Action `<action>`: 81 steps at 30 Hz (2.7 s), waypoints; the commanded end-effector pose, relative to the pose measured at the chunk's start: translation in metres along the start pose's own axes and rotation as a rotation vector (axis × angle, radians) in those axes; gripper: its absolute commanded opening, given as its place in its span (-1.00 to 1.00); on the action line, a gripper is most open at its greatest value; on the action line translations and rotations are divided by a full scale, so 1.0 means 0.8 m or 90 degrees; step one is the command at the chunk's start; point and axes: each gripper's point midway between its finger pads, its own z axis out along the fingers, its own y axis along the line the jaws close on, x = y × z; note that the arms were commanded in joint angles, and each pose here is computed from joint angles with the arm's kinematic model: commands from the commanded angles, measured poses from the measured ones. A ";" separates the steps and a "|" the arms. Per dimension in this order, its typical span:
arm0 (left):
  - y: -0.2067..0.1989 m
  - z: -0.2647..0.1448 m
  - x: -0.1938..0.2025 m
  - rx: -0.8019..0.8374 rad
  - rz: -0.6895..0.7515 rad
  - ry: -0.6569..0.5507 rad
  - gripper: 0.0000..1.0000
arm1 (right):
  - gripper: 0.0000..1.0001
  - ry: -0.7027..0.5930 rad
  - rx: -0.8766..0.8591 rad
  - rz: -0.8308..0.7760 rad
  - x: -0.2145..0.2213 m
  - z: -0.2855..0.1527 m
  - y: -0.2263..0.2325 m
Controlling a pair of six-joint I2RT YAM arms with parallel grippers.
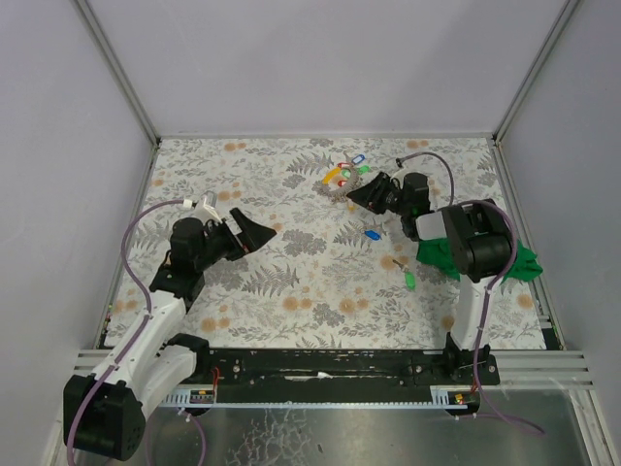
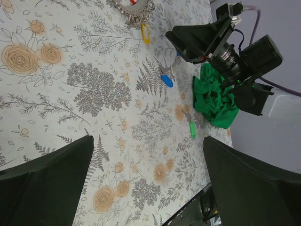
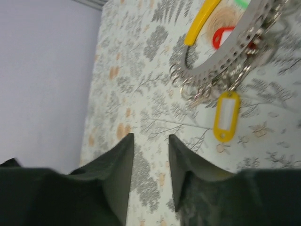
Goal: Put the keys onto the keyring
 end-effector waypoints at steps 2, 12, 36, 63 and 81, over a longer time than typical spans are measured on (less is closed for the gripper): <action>-0.013 0.003 -0.011 0.034 0.006 -0.033 1.00 | 0.13 -0.057 0.147 -0.115 -0.055 0.006 -0.016; 0.004 0.011 -0.009 0.017 -0.007 -0.049 1.00 | 0.70 -0.070 0.254 -0.116 -0.094 0.053 -0.065; 0.021 0.027 0.017 0.013 -0.016 -0.036 0.97 | -0.95 0.119 0.131 -0.161 0.007 0.092 -0.051; -0.015 0.089 0.069 0.159 -0.098 0.085 0.52 | -1.00 0.149 -0.098 -0.237 0.123 -0.045 0.110; -0.033 0.108 0.074 0.167 -0.070 0.108 -1.00 | -0.81 0.133 -0.132 -0.284 0.135 -0.065 0.140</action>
